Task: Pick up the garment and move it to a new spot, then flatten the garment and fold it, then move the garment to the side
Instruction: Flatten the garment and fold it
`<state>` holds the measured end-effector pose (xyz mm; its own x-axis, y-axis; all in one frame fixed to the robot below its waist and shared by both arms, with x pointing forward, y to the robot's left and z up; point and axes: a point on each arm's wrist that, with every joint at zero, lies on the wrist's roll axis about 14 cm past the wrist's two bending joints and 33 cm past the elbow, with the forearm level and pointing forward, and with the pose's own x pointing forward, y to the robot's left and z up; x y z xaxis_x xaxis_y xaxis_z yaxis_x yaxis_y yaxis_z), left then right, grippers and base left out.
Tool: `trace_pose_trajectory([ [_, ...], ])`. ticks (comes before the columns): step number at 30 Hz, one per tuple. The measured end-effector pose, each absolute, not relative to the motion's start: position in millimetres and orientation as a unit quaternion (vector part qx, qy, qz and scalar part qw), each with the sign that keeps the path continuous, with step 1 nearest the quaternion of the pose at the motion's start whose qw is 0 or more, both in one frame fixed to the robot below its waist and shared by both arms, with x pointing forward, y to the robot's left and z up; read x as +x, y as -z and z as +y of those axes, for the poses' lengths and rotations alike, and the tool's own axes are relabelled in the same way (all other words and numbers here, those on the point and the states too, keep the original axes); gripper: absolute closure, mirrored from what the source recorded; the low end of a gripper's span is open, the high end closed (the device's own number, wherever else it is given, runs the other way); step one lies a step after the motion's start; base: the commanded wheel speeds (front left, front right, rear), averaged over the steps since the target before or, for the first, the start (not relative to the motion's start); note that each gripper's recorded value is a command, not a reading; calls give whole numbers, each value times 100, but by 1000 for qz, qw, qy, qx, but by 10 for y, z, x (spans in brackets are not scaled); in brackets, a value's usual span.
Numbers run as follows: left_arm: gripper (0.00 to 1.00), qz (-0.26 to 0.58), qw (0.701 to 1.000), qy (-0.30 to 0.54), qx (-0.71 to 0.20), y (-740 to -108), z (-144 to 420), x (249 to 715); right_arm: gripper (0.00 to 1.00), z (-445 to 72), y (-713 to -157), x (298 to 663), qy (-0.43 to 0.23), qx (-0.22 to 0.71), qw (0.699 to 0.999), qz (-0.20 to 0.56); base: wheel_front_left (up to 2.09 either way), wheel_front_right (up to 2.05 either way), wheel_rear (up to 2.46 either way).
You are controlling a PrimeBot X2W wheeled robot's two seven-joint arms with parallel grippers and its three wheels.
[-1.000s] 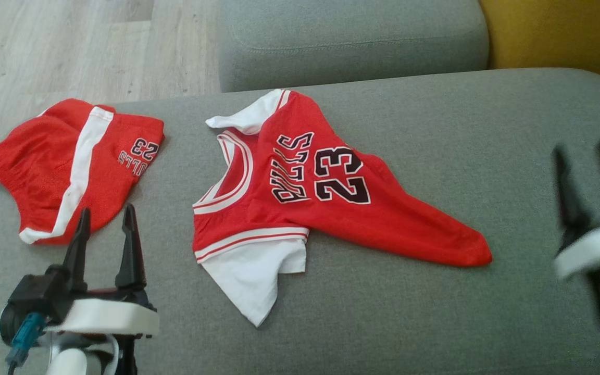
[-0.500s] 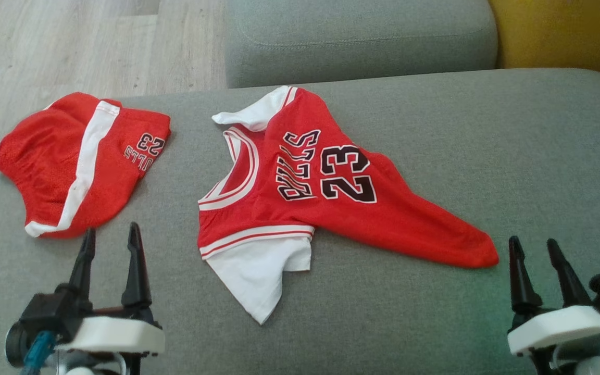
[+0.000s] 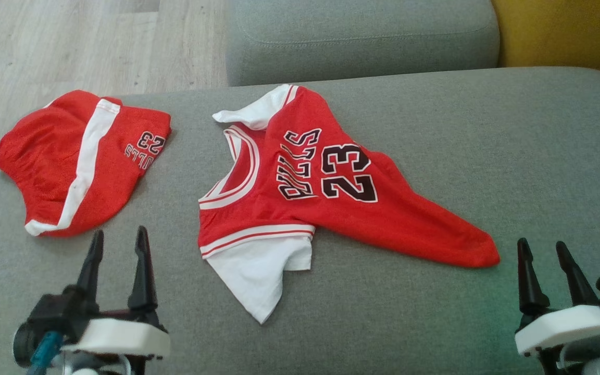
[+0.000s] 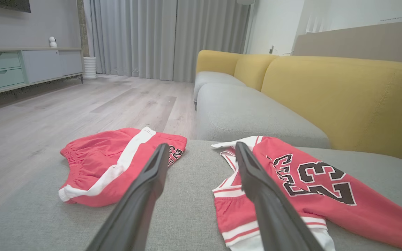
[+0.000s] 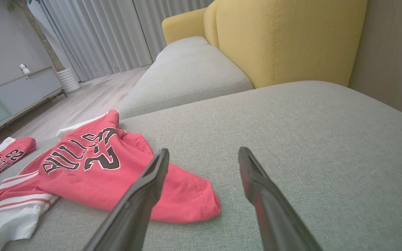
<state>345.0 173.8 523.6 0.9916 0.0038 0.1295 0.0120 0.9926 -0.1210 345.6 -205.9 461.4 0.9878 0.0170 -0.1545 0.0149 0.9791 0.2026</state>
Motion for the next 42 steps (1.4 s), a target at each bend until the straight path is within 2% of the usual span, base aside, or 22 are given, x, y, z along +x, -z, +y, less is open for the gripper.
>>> trace_pose_trajectory([
  [3,0,-44,997,13,-63,-5106,1687,3440,0,-2059,-4597,3454,-1,100,991,84,0,0,0],
  [8,0,91,989,59,-101,-4556,1398,3344,0,-1985,-4473,3497,-17,92,987,131,0,0,0],
  [14,0,225,957,111,-144,-4144,1030,3187,0,-1946,-4122,3554,-28,90,964,249,0,0,0],
  [18,0,292,932,131,-173,-3952,855,3114,0,-1957,-4022,3663,-25,96,951,293,0,0,0],
  [24,0,337,908,136,-209,-3808,674,3100,0,-1954,-3873,3796,-23,88,937,337,0,0,0],
  [30,0,355,892,149,-235,-3772,509,3162,0,-1891,-3667,3771,-27,95,921,377,0,0,0],
  [41,0,371,879,171,-247,-3750,304,3234,0,-1806,-3621,3911,-35,106,918,380,0,0,0],
  [42,0,371,879,171,-247,-3750,304,3234,11,-1806,-3621,3911,-35,106,918,380,0,0,0],
])
